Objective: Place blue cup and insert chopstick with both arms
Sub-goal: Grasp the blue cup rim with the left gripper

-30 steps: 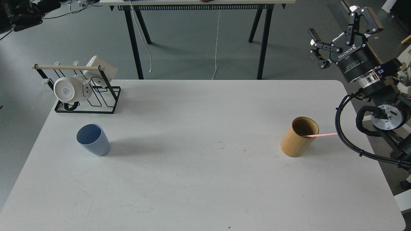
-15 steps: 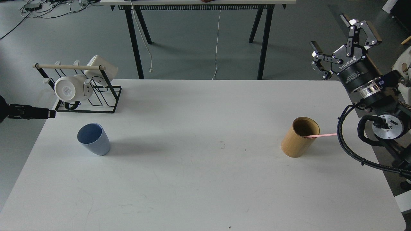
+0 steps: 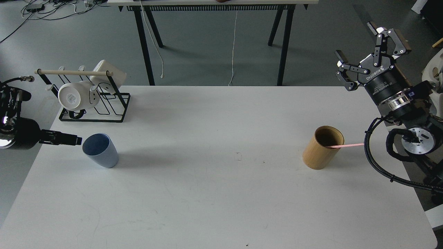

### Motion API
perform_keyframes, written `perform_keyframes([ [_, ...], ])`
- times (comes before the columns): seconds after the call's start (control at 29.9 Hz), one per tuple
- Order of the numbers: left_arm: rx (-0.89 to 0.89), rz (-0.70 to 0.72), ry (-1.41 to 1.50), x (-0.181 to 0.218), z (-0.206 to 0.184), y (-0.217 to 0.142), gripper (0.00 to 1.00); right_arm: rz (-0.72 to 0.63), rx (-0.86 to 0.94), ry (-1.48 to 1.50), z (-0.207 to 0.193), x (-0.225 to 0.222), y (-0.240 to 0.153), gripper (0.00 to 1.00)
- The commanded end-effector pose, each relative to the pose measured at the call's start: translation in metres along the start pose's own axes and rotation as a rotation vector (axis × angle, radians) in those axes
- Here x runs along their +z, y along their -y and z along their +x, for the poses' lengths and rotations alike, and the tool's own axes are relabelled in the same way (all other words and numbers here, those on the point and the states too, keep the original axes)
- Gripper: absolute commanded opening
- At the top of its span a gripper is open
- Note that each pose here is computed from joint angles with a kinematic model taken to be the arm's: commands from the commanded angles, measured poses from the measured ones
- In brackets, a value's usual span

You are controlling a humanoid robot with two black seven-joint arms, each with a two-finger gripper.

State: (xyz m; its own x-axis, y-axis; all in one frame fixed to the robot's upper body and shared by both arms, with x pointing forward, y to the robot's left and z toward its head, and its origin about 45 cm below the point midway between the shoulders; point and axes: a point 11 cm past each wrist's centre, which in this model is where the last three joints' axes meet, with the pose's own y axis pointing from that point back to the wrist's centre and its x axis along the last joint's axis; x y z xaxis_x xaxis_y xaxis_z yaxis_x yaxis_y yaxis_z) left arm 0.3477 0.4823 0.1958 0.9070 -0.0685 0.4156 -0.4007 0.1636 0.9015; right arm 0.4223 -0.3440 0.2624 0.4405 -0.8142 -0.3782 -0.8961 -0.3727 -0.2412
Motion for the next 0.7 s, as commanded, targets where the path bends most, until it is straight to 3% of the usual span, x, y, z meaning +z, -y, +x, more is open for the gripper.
perform_keyframes([
  [0.0, 0.003, 0.007, -0.003, -0.001, -0.003, 0.009, 0.99, -0.001, 0.001, 0.001, 0.000, 0.001, 0.000, 0.95],
  [0.67, 0.020, -0.065, -0.034, 0.023, 0.004, 0.029, 0.96, -0.003, 0.029, 0.008, 0.008, 0.004, -0.010, 0.95],
])
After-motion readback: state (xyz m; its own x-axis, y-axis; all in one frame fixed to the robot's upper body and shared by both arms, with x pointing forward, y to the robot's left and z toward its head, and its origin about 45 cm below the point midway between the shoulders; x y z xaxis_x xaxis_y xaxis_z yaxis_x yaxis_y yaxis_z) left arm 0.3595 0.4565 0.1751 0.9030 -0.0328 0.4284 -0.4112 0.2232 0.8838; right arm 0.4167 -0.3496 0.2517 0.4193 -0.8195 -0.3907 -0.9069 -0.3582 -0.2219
